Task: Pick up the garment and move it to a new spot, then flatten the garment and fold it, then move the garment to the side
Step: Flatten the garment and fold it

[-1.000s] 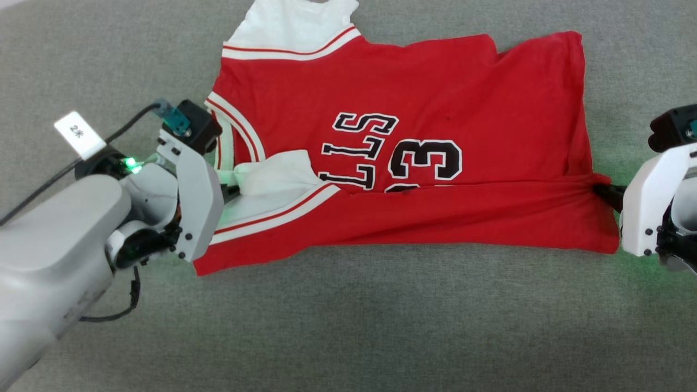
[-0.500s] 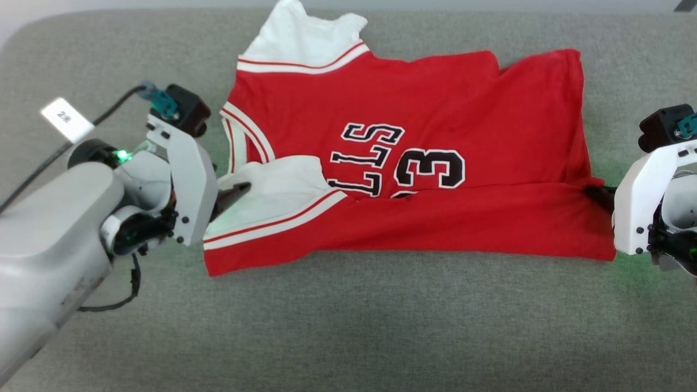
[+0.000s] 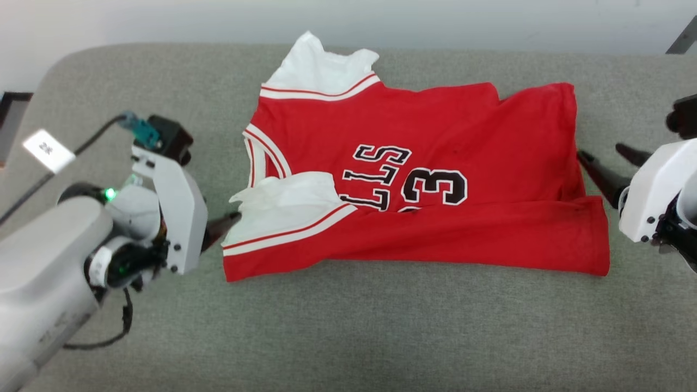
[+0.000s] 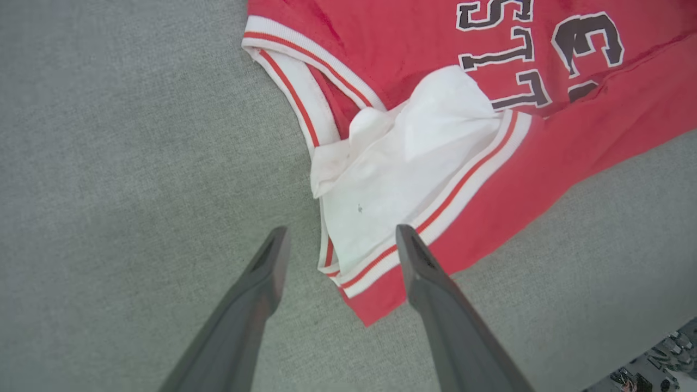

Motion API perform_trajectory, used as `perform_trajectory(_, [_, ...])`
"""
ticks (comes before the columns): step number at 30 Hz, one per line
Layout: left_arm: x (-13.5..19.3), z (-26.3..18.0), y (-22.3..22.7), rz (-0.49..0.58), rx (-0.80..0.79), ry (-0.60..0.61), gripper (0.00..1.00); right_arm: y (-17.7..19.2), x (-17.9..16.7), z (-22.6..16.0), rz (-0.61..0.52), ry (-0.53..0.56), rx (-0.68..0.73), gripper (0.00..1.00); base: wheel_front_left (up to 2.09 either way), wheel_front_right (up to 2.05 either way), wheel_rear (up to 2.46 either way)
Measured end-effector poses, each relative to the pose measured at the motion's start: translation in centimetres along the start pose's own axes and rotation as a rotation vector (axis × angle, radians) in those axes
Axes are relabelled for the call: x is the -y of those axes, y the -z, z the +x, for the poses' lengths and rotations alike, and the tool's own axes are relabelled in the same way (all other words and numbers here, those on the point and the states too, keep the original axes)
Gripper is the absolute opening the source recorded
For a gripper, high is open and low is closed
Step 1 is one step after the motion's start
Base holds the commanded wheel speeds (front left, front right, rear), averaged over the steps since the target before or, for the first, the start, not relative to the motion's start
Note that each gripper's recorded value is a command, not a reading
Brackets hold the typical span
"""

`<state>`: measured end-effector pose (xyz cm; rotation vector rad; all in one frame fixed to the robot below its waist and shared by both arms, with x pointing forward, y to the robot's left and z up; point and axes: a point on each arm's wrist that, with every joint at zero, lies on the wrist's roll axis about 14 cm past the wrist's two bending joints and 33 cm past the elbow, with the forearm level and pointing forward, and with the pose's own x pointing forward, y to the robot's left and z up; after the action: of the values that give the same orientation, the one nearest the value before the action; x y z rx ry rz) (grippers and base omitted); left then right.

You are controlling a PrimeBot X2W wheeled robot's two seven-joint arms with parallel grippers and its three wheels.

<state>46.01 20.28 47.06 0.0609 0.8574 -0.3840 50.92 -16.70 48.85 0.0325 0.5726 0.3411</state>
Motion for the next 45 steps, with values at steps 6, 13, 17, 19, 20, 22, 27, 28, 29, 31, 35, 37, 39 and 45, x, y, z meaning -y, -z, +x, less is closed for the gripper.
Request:
perform_trajectory(6, [0.5,-0.7,2.5,-0.046,-0.072,-0.009,1.0,-3.3,-0.5,-2.6,0.019,0.013,0.209,1.0,0.0,0.0,0.0])
perform_trajectory(13, [1.3,0.0,4.6,-0.062,-0.137,-0.001,1.0,-5.4,0.4,-7.1,0.023,0.087,0.427,1.0,0.0,0.0,0.0])
perform_trajectory(17, [1.3,0.8,5.5,-0.07,-0.172,-0.003,1.0,-5.0,1.5,-9.5,0.052,0.142,0.495,1.0,0.0,0.0,0.0])
perform_trajectory(19, [1.1,1.3,5.7,-0.073,-0.182,-0.01,1.0,-4.4,2.0,-10.5,0.078,0.169,0.512,1.0,0.0,0.0,0.0])
perform_trajectory(20, [1.0,1.6,5.8,-0.081,-0.185,-0.011,1.0,-4.0,2.2,-10.9,0.088,0.183,0.514,1.0,0.0,0.0,0.0])
perform_trajectory(22, [1.0,2.1,6.1,-0.097,-0.192,-0.007,1.0,-3.3,2.7,-11.6,0.111,0.207,0.519,1.0,0.0,0.0,0.0])
perform_trajectory(27, [0.9,3.6,7.1,-0.151,-0.231,-0.001,1.0,-1.3,3.3,-12.5,0.16,0.247,0.491,1.0,0.0,0.0,0.0])
perform_trajectory(28, [0.8,3.8,7.2,-0.151,-0.237,-0.002,1.0,-1.1,3.3,-12.6,0.166,0.252,0.489,1.0,0.0,0.0,0.0])
perform_trajectory(29, [0.7,4.1,7.2,-0.154,-0.24,-0.002,1.0,-0.9,3.2,-12.7,0.171,0.255,0.484,1.0,0.0,0.0,0.0])
perform_trajectory(31, [0.8,4.5,7.4,-0.177,-0.257,0.01,0.36,-0.2,3.2,-12.6,0.178,0.264,0.462,1.0,0.0,0.0,0.0])
perform_trajectory(35, [0.8,5.1,7.5,-0.18,-0.274,0.028,0.0,1.3,2.9,-12.1,0.206,0.262,0.397,1.0,0.0,0.0,0.0])
perform_trajectory(37, [0.8,5.3,7.4,-0.176,-0.269,0.033,0.0,2.1,2.8,-11.7,0.217,0.256,0.356,1.0,0.0,0.0,0.0])
perform_trajectory(39, [0.6,5.3,7.3,-0.17,-0.266,0.033,0.0,3.3,2.4,-11.1,0.225,0.242,0.295,1.0,0.0,0.0,0.0])
perform_trajectory(45, [0.6,5.4,6.9,-0.171,-0.253,0.038,0.0,5.6,1.5,-8.6,0.246,0.193,0.141,1.0,0.0,0.0,0.0])
